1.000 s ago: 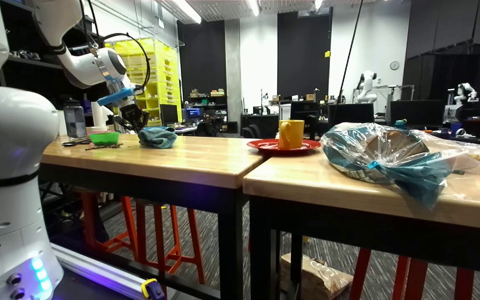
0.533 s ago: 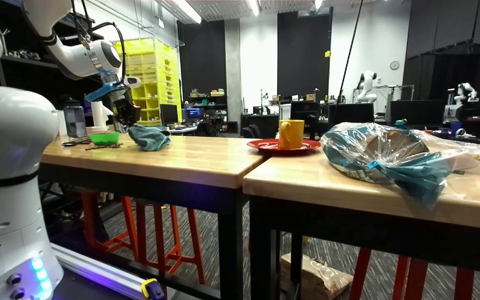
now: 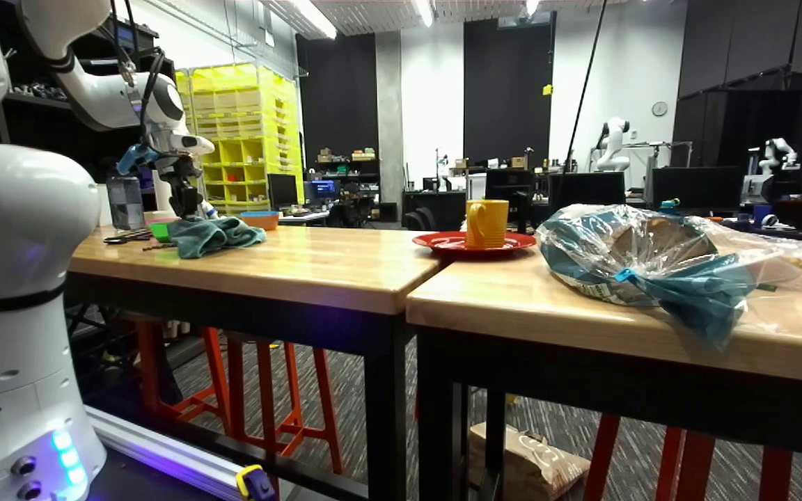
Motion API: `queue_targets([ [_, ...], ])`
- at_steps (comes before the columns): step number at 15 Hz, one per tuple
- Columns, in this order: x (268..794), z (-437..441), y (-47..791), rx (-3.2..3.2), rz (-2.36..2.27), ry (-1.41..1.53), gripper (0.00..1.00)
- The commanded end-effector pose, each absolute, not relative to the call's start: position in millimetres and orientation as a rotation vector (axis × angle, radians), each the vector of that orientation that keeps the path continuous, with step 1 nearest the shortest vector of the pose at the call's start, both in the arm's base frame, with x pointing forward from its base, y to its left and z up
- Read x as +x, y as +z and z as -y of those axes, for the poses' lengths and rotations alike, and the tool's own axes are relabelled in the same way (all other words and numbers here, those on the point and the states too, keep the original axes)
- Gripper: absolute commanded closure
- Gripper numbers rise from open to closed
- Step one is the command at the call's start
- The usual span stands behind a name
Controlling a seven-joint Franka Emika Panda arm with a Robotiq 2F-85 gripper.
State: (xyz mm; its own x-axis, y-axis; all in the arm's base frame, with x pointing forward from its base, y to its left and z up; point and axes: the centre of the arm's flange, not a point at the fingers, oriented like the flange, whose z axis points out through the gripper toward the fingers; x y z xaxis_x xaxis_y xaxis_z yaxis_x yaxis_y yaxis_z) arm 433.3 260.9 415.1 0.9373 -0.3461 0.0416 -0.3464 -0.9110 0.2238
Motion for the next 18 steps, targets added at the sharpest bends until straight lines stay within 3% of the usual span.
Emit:
queue_targets([
  [1, 440.7, -305.6, 416.5, 2.858, 0.690, -0.023, 0.98],
  [7, 451.4, -345.0, 438.1, 2.854, 0.967, 0.077, 0.98],
  [18, 453.6, -311.8, 469.0, 2.754, 1.303, 0.175, 0.98],
])
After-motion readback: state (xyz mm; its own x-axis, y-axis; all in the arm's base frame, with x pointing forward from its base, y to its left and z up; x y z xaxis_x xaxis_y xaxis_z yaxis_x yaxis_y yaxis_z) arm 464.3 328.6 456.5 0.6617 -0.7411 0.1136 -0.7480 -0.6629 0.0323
